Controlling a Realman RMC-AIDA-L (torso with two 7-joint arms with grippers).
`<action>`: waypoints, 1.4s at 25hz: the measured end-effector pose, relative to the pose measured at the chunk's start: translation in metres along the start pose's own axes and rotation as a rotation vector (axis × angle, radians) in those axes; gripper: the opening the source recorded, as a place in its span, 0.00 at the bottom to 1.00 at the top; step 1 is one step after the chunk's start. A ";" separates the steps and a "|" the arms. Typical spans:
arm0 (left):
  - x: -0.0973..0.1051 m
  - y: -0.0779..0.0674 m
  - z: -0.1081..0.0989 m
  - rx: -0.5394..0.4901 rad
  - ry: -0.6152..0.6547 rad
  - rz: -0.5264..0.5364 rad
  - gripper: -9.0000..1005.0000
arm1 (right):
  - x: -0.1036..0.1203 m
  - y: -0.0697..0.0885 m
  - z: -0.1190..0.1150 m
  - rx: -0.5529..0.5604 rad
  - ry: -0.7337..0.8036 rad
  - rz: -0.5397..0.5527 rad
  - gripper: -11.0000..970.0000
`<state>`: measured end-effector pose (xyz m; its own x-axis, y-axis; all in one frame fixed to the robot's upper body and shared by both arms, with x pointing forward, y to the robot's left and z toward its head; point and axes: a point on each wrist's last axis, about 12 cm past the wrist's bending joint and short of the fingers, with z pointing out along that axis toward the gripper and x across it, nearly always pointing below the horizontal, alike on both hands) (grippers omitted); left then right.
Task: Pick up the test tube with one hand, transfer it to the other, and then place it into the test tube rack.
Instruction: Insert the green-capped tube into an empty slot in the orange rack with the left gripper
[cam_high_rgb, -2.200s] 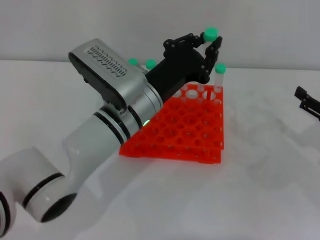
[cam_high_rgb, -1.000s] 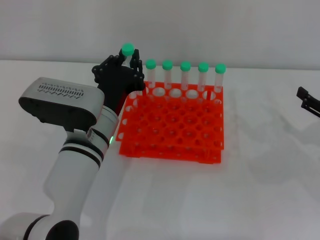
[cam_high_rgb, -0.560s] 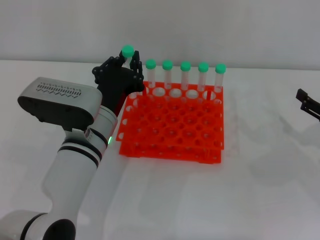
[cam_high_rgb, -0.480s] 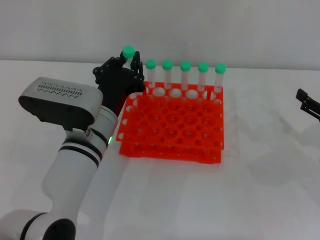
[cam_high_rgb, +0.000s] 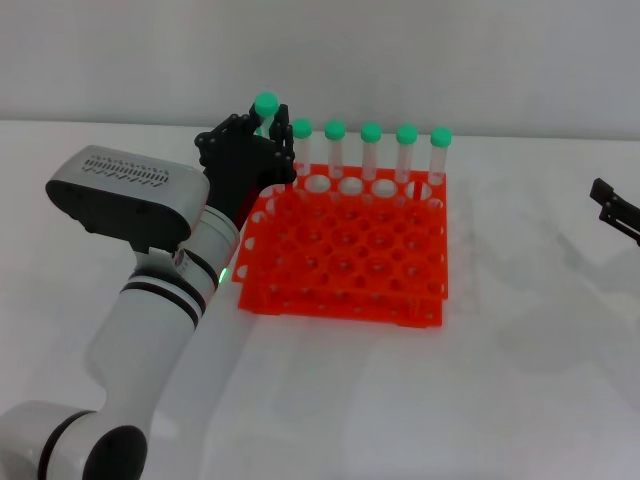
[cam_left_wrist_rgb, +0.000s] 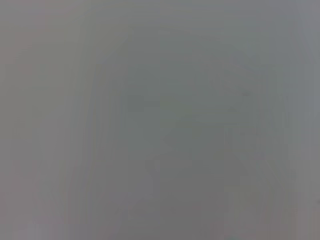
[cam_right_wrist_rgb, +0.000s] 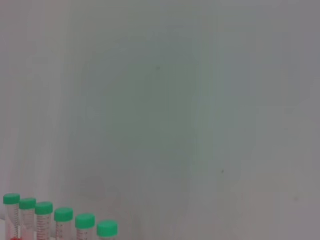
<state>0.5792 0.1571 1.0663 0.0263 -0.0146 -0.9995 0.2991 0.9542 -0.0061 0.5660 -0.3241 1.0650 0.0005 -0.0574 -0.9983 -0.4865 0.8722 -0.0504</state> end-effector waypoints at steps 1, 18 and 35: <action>0.000 0.000 0.000 0.005 -0.001 0.000 0.22 | 0.000 0.000 0.000 0.000 0.000 0.000 0.85; 0.002 0.005 0.003 0.025 0.008 0.001 0.22 | 0.001 0.001 -0.001 -0.002 -0.001 0.003 0.85; 0.006 0.010 0.006 0.039 0.031 -0.012 0.22 | 0.002 0.002 -0.002 -0.001 0.001 0.010 0.85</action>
<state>0.5878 0.1649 1.0606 -0.0065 -0.0165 -0.9998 0.3360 0.9417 -0.0177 0.5631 -0.3241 1.0629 -0.0053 -0.0493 -0.9988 -0.4869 0.8725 -0.0405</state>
